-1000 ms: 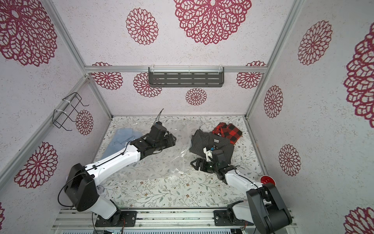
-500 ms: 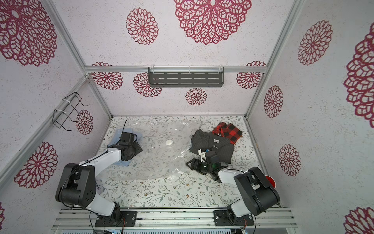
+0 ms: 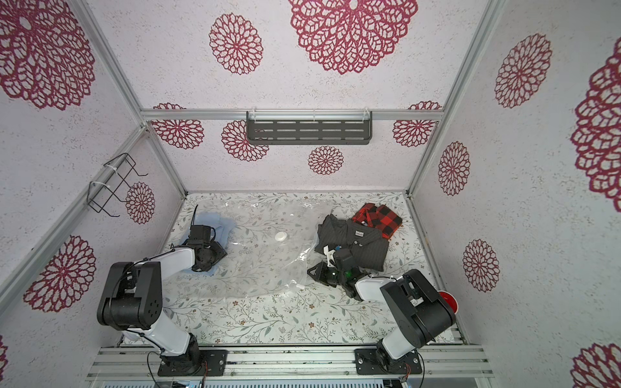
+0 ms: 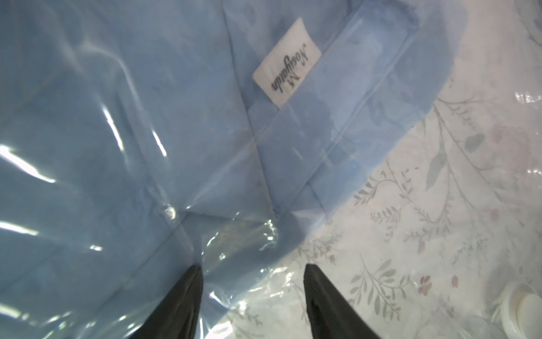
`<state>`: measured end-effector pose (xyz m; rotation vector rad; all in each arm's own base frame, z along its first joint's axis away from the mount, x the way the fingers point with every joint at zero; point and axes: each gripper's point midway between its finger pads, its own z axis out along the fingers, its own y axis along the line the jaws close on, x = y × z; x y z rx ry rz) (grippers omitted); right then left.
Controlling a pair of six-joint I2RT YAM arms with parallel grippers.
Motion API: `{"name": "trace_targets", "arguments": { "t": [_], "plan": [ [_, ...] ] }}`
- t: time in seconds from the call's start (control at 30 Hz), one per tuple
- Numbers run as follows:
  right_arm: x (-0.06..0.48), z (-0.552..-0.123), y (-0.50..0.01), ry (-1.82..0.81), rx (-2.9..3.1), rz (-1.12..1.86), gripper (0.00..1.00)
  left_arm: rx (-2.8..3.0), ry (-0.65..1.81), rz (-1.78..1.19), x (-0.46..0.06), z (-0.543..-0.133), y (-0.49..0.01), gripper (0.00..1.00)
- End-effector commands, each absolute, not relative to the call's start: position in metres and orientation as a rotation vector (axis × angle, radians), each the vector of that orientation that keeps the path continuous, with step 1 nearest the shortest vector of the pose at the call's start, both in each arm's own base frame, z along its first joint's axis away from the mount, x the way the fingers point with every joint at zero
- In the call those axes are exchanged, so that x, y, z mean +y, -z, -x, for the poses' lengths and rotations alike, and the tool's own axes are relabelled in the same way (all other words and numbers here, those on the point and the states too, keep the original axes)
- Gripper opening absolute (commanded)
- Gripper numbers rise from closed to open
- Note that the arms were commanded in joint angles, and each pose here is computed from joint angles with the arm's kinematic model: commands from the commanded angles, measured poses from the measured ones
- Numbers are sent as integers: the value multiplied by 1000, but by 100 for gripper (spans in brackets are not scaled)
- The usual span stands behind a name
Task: Place the folded shirt into the vacuum bag
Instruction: Adjust the vacuum bag at the center of the board.
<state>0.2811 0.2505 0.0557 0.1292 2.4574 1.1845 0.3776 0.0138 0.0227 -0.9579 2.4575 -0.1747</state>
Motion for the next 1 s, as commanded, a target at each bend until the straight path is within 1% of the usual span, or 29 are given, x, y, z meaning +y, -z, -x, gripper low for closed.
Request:
{"name": "trace_targets", "arguments": {
  "t": [0.0, 0.03, 0.07, 0.47, 0.7, 0.8, 0.83, 0.87, 0.9, 0.97],
  "plan": [
    [241, -287, -57, -1078, 2454, -126, 6, 2471, 185, 984, 20, -376, -12, 59],
    [236, -287, -55, -1040, 2463, -121, 1, 2469, 189, 992, 21, -376, -11, 59],
    [230, -288, -53, -1006, 2472, -126, 0, 2469, 185, 999, 22, -376, -11, 59],
    [172, -286, -36, -857, 2506, -191, 0, 2468, 198, 1033, 27, -377, -7, 58],
    [170, -280, -38, -891, 2504, -167, 0, 2470, 214, 1022, 24, -380, -10, 58],
    [164, -278, -39, -850, 2508, -166, 0, 2473, 218, 965, 13, -381, -27, 58],
    [161, -277, -41, -835, 2506, -165, 1, 2468, 196, 938, 9, -381, -38, 58],
    [159, -278, -43, -828, 2503, -161, 7, 2458, 175, 914, 5, -381, -49, 59],
    [157, -277, -46, -820, 2497, -162, 15, 2447, 151, 883, 0, -381, -63, 60],
    [155, -278, -54, -812, 2482, -157, 24, 2422, 140, 834, -13, -381, -87, 62]
  ]
}}
